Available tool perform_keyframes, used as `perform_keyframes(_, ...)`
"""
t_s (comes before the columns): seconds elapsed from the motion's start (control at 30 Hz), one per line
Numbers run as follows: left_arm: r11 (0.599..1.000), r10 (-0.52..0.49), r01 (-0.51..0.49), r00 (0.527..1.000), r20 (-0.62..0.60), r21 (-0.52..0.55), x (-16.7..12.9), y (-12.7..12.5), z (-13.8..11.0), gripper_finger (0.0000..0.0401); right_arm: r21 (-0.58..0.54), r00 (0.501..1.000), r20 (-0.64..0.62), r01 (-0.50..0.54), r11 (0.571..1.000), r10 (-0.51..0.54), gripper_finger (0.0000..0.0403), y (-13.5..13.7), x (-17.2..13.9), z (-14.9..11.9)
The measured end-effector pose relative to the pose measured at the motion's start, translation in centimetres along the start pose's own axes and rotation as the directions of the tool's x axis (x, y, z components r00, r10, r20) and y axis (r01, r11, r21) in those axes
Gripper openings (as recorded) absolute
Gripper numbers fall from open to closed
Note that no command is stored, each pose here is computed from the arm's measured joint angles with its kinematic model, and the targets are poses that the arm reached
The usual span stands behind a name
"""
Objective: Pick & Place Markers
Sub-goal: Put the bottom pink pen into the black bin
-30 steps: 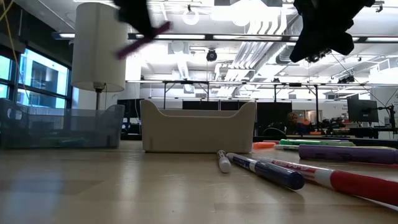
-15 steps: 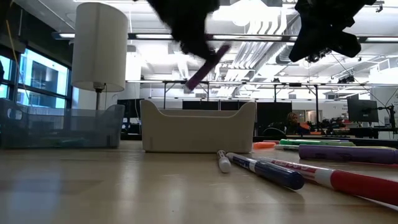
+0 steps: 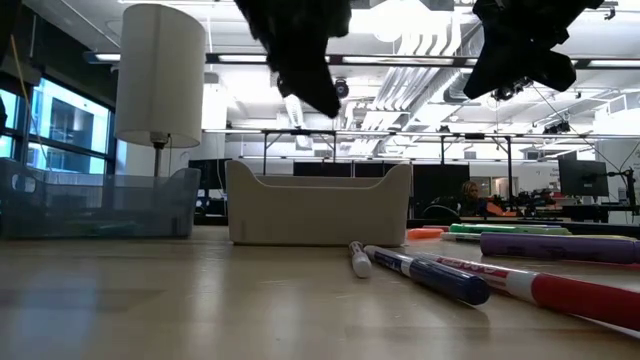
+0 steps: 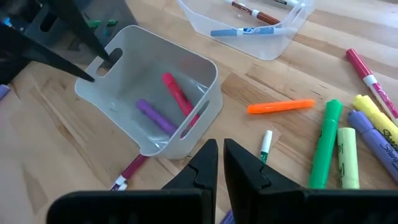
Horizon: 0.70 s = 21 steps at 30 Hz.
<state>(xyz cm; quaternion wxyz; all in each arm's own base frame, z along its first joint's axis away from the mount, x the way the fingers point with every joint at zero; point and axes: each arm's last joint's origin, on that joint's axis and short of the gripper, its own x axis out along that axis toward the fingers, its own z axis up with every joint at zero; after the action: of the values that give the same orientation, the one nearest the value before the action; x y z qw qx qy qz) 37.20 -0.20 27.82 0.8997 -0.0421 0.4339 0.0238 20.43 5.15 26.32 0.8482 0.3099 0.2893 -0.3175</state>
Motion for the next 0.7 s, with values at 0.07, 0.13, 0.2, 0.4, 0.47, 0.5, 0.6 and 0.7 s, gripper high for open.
perform_keyframes(0.07,0.999,0.009,-0.011,0.999,-0.039,-0.039,-0.7,0.0,0.2,0.0112,-0.006,1.0,-0.006,0.004,1.0,-0.004,0.0016,-0.1,0.0,0.0)
perform_keyframes(0.13,0.996,0.03,-0.036,0.997,-0.069,-0.084,-1.7,0.0,0.6,0.011,-0.034,1.0,-0.017,-0.001,0.999,0.001,0.0016,0.0,0.0,-0.1)
perform_keyframes(0.2,0.996,0.012,-0.019,0.997,-0.08,-0.088,-2.5,-0.5,0.9,0.0106,-0.073,1.0,-0.031,-0.009,0.997,0.007,0.0016,0.0,0.0,-0.1)
perform_keyframes(0.4,0.999,0.018,-0.024,0.989,-0.149,-0.036,-4.9,-3.0,-1.5,0.0061,-0.142,0.997,-0.07,-0.037,0.989,0.028,0.0016,0.1,0.0,-0.2)
perform_keyframes(0.47,0.998,0.022,-0.034,0.979,-0.203,-0.054,-5.8,-3.4,-3.5,0.0031,-0.136,0.996,-0.077,-0.044,0.99,0.034,0.0017,0.1,0.0,-0.2)
perform_keyframes(0.5,0.997,0.009,-0.023,0.984,-0.177,-0.079,-6.0,-3.6,-3.8,0.0017,-0.132,0.996,-0.08,-0.048,0.99,0.037,0.0017,0.1,0.0,-0.2)
perform_keyframes(0.6,0.986,-0.013,-0.016,0.985,-0.175,-0.164,-7.7,-4.5,-6.8,0.0009,-0.127,0.994,-0.092,-0.061,0.99,0.05,0.0016,0.2,0.0,-0.2)
perform_keyframes(0.7,0.964,-0.055,0.026,0.993,-0.102,-0.264,-9.0,-5.7,-9.4,0.0014,-0.135,0.994,-0.094,-0.069,0.988,0.057,0.0016,0.3,0.0,-0.2)
